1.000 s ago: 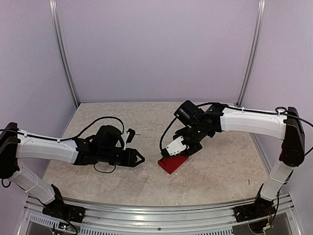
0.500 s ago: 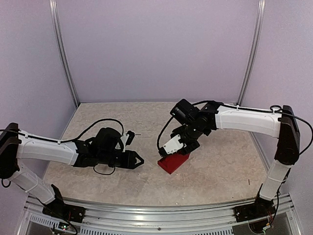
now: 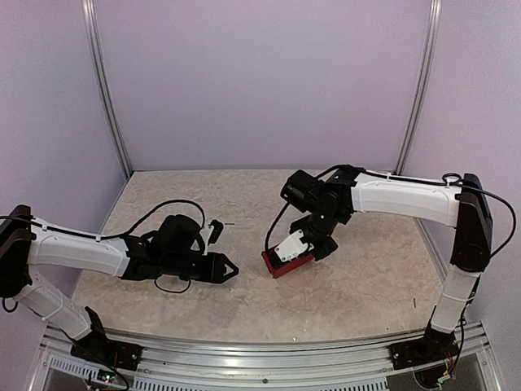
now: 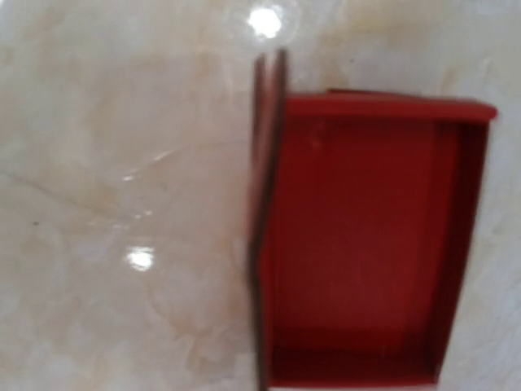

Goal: Fold the paper box

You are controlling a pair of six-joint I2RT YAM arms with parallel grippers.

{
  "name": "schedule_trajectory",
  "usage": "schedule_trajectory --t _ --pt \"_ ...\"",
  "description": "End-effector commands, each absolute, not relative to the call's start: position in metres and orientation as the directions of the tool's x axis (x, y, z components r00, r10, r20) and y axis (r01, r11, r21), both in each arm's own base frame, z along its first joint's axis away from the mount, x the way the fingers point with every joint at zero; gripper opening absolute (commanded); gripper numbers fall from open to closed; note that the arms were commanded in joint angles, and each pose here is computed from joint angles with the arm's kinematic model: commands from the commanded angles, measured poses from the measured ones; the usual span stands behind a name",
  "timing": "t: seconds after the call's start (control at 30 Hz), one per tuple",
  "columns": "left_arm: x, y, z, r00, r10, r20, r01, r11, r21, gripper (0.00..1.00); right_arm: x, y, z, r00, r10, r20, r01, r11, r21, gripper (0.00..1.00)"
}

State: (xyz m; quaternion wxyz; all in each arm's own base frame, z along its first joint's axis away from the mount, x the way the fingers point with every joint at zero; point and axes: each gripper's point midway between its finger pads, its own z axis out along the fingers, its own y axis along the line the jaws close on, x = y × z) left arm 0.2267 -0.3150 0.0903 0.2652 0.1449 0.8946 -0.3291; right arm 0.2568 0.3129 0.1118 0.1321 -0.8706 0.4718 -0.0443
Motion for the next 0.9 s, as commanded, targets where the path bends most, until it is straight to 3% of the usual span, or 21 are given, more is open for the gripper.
schedule_trajectory --t 0.0,0.13,0.33,0.87 --pt "0.228 -0.318 0.091 -0.803 0.083 -0.590 0.450 0.735 -0.507 0.45 0.243 0.312 0.137 0.534 -0.840 -0.098 -0.825 -0.493 -0.275 0.00" --pt "0.227 -0.323 0.098 -0.750 0.098 -0.654 0.498 0.733 -0.462 0.45 0.230 0.324 0.169 0.507 -0.820 -0.266 -0.854 -0.434 -0.288 0.00" --pt "0.211 -0.335 0.126 -0.552 0.195 -0.810 0.649 0.711 -0.271 0.51 0.207 0.325 0.191 0.397 -0.776 -0.490 -0.916 -0.366 -0.164 0.00" --pt "0.211 -0.362 0.122 -0.549 0.234 -0.802 0.691 0.667 -0.279 0.51 0.195 0.319 0.192 0.328 -0.751 -0.574 -0.939 -0.326 -0.110 0.00"
